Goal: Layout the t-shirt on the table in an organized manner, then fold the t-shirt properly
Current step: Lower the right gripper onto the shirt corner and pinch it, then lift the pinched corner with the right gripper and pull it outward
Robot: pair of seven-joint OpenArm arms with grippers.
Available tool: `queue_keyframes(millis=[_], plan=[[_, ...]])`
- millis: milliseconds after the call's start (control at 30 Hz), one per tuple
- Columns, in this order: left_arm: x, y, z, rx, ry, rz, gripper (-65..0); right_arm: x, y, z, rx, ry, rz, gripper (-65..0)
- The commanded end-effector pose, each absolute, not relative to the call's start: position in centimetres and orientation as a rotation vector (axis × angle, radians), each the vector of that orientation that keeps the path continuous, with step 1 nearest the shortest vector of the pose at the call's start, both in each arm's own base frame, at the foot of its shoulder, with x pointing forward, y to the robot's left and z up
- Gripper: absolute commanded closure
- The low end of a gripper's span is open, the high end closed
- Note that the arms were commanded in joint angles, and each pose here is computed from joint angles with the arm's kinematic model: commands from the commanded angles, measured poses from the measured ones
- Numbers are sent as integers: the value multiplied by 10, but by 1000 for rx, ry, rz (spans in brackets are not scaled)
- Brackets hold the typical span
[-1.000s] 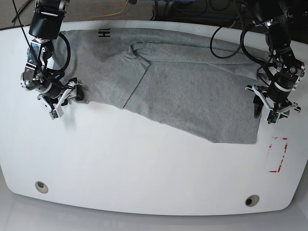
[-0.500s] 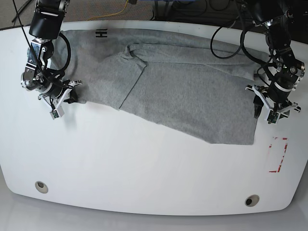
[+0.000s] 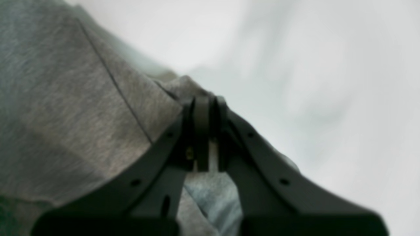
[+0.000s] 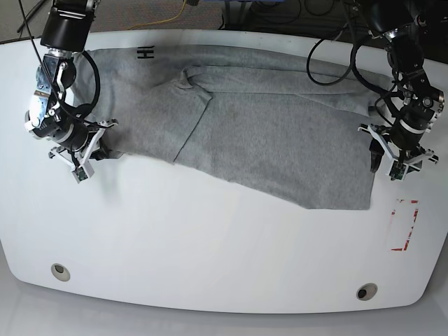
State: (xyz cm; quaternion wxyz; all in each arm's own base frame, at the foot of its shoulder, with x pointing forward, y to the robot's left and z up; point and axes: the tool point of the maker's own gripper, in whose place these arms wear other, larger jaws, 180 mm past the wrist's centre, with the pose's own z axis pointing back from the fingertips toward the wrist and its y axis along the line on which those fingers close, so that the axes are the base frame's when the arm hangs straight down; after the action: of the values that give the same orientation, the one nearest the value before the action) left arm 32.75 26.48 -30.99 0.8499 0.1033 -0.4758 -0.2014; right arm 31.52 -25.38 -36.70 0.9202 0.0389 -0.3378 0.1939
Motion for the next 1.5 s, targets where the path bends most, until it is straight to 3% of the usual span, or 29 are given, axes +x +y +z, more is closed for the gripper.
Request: queue_keyframes(millis=[0, 300, 600, 1233, 1467], plan=[[336, 266, -293, 228, -1061, -428, -267, 322, -256, -338, 28, -751, 442, 0], [336, 266, -293, 229, -1063, -428, -267, 299, -252, -311, -69, -751, 502, 0], [336, 265, -293, 227, -1063, -427, -267, 263, -268, -309, -121, -681, 418, 0], [336, 265, -293, 227, -1062, -428, -267, 180, -206, -345, 311, -587, 397, 0], [336, 265, -294, 225, -1062, -427, -267, 166, -175, -360, 391, -493, 528, 0]])
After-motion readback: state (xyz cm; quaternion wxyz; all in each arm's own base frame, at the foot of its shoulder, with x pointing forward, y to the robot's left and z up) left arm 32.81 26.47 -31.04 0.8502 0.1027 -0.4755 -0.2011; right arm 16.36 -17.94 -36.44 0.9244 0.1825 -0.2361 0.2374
